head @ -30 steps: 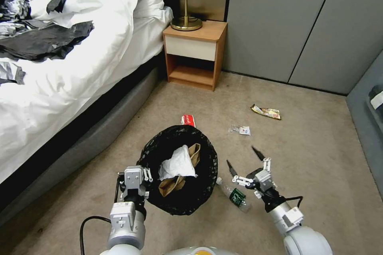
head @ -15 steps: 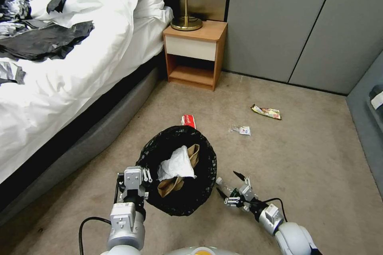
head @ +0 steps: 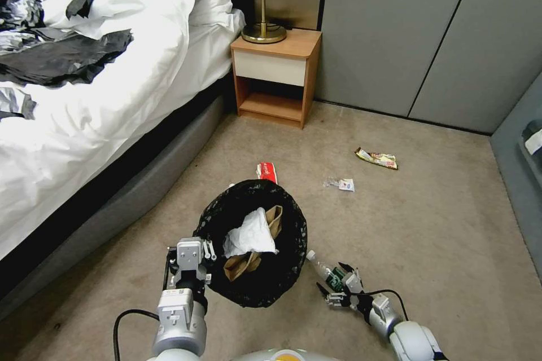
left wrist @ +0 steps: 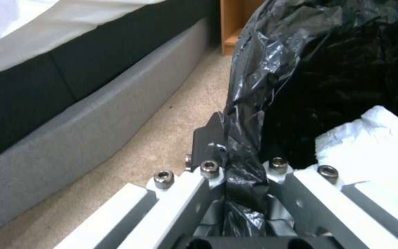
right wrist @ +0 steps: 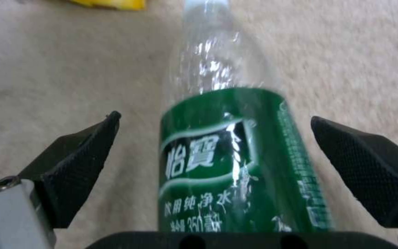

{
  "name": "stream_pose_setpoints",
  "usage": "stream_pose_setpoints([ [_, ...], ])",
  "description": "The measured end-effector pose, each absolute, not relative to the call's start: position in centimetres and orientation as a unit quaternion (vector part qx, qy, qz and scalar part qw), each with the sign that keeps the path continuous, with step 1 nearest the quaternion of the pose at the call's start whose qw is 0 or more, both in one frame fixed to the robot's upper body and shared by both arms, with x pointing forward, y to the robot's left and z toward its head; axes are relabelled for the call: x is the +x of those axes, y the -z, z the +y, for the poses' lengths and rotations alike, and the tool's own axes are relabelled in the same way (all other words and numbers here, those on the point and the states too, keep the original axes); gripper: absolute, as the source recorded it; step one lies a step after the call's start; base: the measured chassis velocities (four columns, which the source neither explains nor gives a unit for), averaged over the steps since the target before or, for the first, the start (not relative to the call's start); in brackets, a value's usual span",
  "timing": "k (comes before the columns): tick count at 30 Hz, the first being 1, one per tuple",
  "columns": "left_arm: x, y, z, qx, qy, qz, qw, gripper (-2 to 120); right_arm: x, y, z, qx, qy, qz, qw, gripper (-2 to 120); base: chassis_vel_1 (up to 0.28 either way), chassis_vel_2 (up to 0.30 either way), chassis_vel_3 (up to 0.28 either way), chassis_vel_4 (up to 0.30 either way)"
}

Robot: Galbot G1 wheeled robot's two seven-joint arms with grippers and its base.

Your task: Pick up the trash bin, then pick up the garbage from the floor and place it into the trash bin.

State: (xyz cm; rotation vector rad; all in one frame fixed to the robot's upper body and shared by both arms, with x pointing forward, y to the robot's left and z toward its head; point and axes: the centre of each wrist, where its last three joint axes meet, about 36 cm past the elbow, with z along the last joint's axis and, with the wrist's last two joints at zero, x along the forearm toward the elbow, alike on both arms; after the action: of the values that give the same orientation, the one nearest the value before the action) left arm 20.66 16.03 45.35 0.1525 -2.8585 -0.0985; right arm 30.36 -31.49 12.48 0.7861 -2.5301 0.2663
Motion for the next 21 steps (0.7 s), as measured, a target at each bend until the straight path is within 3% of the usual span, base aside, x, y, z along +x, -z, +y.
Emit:
stream_pose_setpoints([
  [6, 20.6, -45.4, 16.1, 0.053, 0.035, -0.988, 0.138, 1, 30.4, -11.7, -31.9, 0.275, -0.092, -0.925, 0.248, 99, 0.0, 0.0, 0.0, 0.0],
  [21, 20.5, -45.6, 16.0, 0.053, 0.036, -0.989, 0.135, 1, 29.6, -12.4, -31.5, 0.258, -0.081, -0.934, 0.233, 48, 0.0, 0.0, 0.0, 0.0],
])
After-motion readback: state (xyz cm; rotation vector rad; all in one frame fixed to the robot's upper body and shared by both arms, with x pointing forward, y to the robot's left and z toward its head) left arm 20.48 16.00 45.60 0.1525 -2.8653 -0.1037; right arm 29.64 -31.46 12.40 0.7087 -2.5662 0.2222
